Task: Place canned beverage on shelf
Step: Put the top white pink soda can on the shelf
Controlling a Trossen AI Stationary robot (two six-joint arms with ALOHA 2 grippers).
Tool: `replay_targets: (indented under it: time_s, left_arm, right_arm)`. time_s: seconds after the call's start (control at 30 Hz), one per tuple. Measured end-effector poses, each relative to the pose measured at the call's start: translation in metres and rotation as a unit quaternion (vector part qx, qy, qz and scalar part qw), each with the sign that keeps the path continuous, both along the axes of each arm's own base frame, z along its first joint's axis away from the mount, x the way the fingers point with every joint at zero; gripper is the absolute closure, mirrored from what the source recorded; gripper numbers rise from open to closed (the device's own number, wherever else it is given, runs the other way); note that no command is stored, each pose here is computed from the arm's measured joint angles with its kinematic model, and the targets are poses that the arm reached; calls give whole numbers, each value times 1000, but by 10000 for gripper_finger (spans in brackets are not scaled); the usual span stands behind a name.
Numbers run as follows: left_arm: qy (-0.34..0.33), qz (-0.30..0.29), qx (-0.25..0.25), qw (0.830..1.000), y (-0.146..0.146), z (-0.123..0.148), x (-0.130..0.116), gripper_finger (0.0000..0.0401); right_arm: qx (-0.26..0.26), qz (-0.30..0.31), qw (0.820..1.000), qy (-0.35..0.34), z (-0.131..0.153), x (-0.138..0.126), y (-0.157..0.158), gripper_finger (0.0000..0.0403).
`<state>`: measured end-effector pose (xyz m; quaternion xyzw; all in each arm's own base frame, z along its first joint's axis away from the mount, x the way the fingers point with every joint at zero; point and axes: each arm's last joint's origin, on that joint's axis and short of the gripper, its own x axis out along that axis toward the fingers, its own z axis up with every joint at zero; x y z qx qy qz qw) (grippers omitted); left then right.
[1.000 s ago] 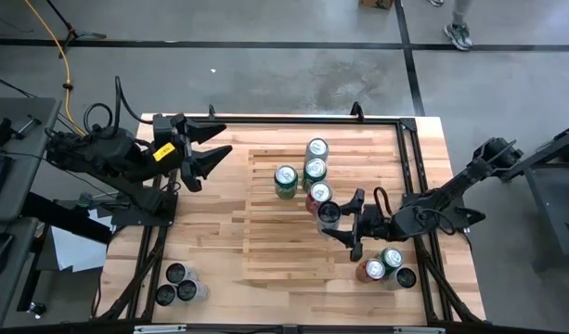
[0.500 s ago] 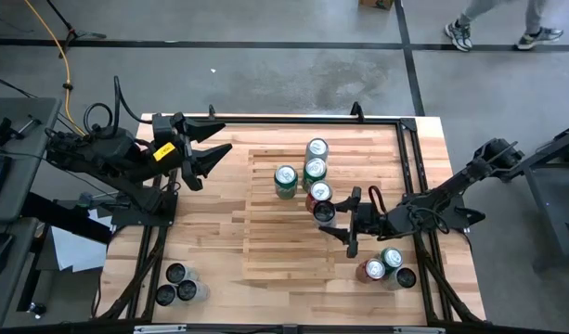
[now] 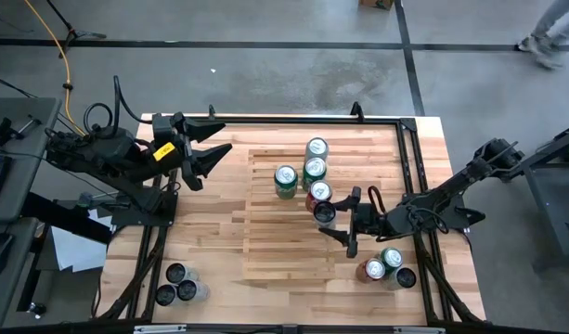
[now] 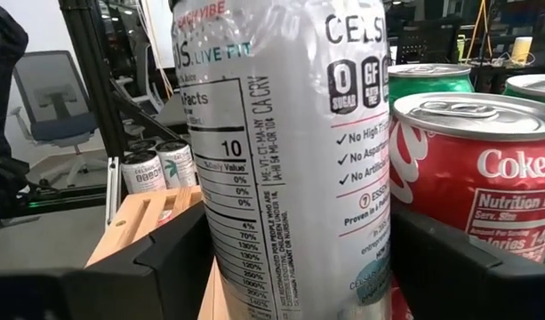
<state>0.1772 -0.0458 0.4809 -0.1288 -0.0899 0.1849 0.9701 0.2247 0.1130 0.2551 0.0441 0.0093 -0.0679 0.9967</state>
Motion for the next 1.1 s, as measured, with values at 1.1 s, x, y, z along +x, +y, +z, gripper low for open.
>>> replay_targets:
  time_s: [1.1]
  left_arm:
    - [2, 0, 4, 1000, 0, 0, 0, 89]
  right_arm:
    - [62, 13, 998, 6, -2, 2, -2, 114]
